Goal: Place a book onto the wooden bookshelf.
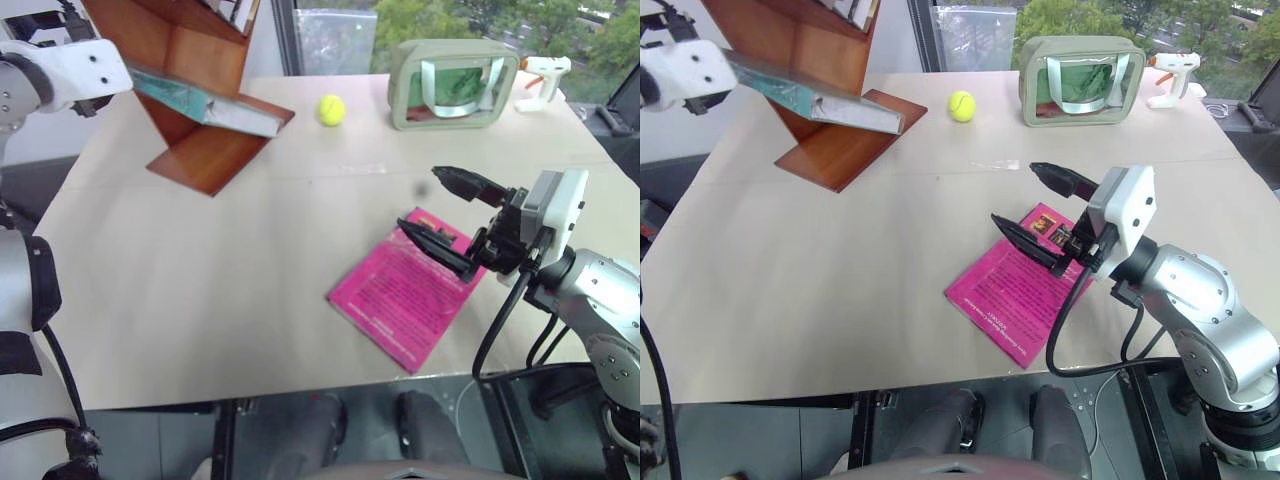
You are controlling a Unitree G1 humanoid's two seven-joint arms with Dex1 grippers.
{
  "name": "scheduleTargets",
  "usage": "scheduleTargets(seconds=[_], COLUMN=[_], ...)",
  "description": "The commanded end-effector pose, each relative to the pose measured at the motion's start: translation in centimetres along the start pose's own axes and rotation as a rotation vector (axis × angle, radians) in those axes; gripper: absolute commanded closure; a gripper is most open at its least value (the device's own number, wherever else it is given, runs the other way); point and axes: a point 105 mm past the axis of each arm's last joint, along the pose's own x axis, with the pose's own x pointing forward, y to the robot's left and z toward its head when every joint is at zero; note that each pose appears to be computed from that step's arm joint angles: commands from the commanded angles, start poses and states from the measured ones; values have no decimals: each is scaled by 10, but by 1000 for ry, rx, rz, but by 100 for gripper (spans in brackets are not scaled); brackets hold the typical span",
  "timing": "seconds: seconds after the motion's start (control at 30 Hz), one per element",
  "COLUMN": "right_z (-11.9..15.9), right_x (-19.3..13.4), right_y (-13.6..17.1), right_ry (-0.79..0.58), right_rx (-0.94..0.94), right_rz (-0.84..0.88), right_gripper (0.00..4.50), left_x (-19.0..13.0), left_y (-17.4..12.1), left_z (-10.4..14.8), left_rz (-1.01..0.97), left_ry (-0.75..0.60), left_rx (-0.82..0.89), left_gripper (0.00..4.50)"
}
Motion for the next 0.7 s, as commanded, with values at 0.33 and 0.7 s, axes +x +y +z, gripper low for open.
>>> scheduleTargets(seconds=[0.33,0.7], right_z=[15,19], right_x=[-1,-3], right_y=[-10,-21], right_ry=[-49,-41], right_rx=[-88,-117], right_rz=[31,36], right_gripper=[49,49], left_x=[-76,-97], left_y=[-11,-119], left_z=[-15,107], left_rz=[-196,-718], left_ry=[-545,-847], left_rx=[-868,-1090], left_gripper=[56,447])
